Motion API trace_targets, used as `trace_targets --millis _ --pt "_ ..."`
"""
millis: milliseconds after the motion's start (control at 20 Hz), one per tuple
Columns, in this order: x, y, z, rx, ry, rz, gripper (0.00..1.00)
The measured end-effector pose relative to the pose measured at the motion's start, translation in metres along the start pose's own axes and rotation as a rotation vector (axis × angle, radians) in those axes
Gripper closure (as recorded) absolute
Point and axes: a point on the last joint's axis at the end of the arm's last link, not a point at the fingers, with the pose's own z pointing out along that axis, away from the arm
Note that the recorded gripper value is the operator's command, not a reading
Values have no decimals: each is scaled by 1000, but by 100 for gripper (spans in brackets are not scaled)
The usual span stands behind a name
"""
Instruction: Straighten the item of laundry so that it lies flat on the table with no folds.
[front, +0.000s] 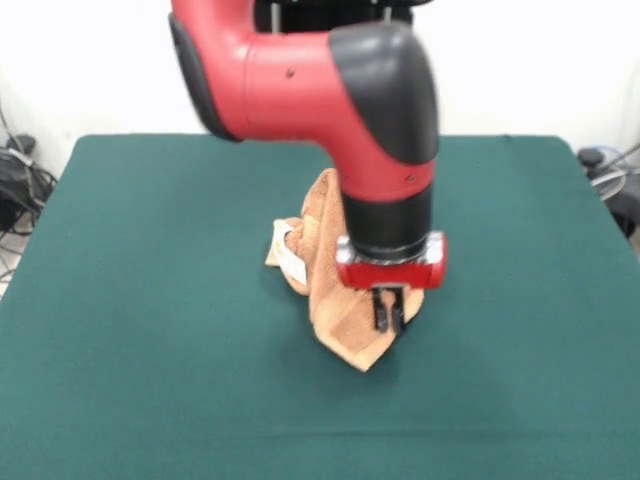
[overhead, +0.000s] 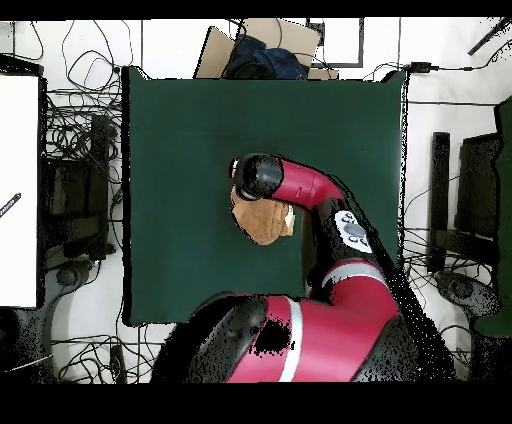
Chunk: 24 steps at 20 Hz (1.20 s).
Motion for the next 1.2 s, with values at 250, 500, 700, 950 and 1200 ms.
trace_targets --millis 250,500,700,950,1200 --pt "1 25 -31 18 -18 -47 100" --pt "0 34 -70 16 -24 -52 100" --pt "-3 25 -86 2 -29 -18 100" --pt "-4 12 -97 -6 -34 17 100" --pt "1 11 -109 -14 -34 37 100"
